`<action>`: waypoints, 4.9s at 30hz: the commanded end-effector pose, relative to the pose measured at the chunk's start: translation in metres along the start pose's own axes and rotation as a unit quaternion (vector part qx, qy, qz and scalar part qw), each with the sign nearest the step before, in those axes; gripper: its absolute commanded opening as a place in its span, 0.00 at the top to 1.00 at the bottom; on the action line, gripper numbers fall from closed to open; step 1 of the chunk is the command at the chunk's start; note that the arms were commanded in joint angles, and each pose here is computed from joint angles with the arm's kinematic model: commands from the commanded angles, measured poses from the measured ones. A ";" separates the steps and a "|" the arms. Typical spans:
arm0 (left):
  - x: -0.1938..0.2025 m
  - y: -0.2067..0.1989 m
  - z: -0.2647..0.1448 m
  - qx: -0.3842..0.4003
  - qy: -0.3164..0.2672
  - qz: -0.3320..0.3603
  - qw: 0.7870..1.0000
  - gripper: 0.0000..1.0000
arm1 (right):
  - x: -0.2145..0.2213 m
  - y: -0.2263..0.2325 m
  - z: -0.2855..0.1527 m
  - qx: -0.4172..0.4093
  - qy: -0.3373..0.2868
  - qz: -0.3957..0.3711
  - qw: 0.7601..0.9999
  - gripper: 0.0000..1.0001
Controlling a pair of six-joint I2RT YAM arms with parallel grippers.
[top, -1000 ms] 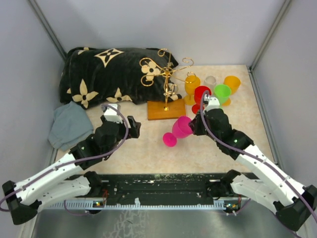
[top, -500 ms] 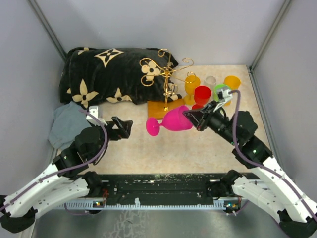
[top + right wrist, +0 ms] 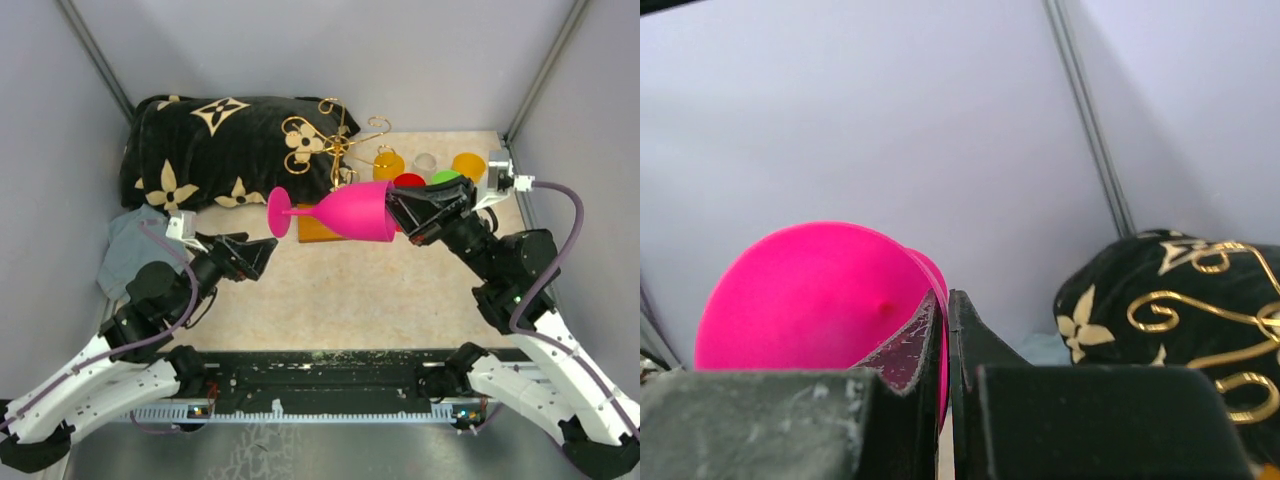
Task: Place the wine glass upside down on the wine glass rack
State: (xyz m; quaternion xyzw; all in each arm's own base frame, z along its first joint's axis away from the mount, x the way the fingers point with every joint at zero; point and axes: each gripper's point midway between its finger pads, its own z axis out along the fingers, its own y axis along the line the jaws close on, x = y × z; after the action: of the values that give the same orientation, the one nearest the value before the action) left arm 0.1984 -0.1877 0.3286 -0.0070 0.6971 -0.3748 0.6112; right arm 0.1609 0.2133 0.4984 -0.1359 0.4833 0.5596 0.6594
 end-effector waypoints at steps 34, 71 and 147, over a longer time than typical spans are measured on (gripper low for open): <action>-0.100 -0.115 0.025 0.195 -0.117 0.087 0.970 0.00 | -0.078 -0.047 0.055 -0.164 -0.072 0.063 0.982 1.00; -0.114 -0.086 0.003 0.511 -0.034 -0.078 0.856 0.07 | -0.054 -0.061 0.047 -0.178 -0.067 0.098 0.977 1.00; -0.157 -0.121 -0.100 0.598 -0.106 -0.230 0.760 1.00 | 0.035 -0.023 0.134 -0.296 -0.044 0.250 0.921 1.00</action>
State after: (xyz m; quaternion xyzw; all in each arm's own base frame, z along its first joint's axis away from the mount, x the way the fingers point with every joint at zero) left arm 0.1538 -0.1647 0.5099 0.0634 0.3308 -0.8493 0.4066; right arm 0.2558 0.3371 0.5046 -0.1553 0.3389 0.8304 0.4141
